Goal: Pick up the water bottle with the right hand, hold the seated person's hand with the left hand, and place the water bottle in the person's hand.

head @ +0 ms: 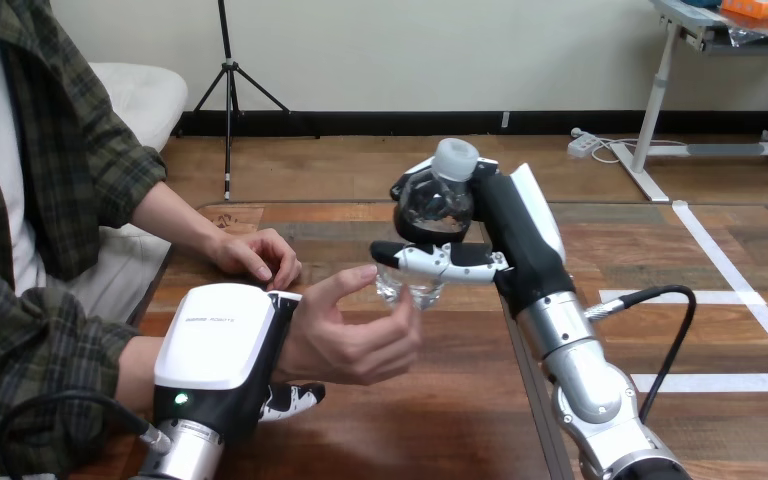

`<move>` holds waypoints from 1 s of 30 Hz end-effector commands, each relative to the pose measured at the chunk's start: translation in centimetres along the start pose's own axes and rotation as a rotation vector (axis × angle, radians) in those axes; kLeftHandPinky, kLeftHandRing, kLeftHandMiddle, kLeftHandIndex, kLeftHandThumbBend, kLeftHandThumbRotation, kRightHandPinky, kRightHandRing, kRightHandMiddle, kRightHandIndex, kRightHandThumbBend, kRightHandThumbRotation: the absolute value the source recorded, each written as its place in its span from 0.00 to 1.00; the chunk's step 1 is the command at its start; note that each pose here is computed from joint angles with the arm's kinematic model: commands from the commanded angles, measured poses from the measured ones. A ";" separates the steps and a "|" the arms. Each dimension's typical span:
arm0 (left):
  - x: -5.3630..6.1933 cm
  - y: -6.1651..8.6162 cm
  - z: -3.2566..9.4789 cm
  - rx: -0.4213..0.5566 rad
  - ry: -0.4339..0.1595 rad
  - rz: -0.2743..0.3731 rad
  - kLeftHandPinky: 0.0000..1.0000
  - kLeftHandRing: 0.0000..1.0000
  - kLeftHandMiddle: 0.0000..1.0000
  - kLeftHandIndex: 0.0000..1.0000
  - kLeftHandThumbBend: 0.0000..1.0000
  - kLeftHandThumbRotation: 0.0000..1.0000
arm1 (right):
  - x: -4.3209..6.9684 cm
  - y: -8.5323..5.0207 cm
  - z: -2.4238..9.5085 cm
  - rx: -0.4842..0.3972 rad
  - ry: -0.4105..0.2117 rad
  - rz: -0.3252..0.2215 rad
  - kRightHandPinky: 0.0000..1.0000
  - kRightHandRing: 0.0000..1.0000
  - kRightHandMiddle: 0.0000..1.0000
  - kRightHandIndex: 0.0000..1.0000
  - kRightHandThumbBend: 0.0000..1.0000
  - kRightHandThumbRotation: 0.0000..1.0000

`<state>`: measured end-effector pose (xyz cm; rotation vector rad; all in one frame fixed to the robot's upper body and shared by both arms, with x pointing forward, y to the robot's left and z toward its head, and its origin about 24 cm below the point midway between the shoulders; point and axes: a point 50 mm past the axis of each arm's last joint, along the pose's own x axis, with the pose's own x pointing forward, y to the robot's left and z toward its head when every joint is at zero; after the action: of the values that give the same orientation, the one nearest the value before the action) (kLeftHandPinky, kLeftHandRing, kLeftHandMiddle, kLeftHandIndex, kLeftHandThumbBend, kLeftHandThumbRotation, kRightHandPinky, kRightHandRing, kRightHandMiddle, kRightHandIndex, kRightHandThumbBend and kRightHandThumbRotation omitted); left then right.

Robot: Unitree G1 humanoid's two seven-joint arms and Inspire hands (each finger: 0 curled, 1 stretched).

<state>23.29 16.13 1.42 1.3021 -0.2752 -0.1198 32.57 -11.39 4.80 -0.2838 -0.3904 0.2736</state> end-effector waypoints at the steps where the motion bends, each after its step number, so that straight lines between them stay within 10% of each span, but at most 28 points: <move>1: 0.7 0.6 1.9 -0.033 -0.089 0.045 0.33 0.35 0.38 0.37 0.86 0.00 | 3.3 -0.8 3.5 -0.020 -0.177 -0.023 0.40 0.43 0.47 0.48 0.76 0.00; 30: 0.6 0.6 2.2 -0.038 -0.118 0.070 0.32 0.34 0.37 0.35 0.88 0.00 | 3.3 -0.9 3.4 -0.015 -0.172 -0.007 0.41 0.44 0.48 0.48 0.74 0.00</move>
<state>23.15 15.59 1.78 1.2894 -0.3293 -0.1120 32.56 -11.02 4.84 -0.2893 -0.3935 0.2958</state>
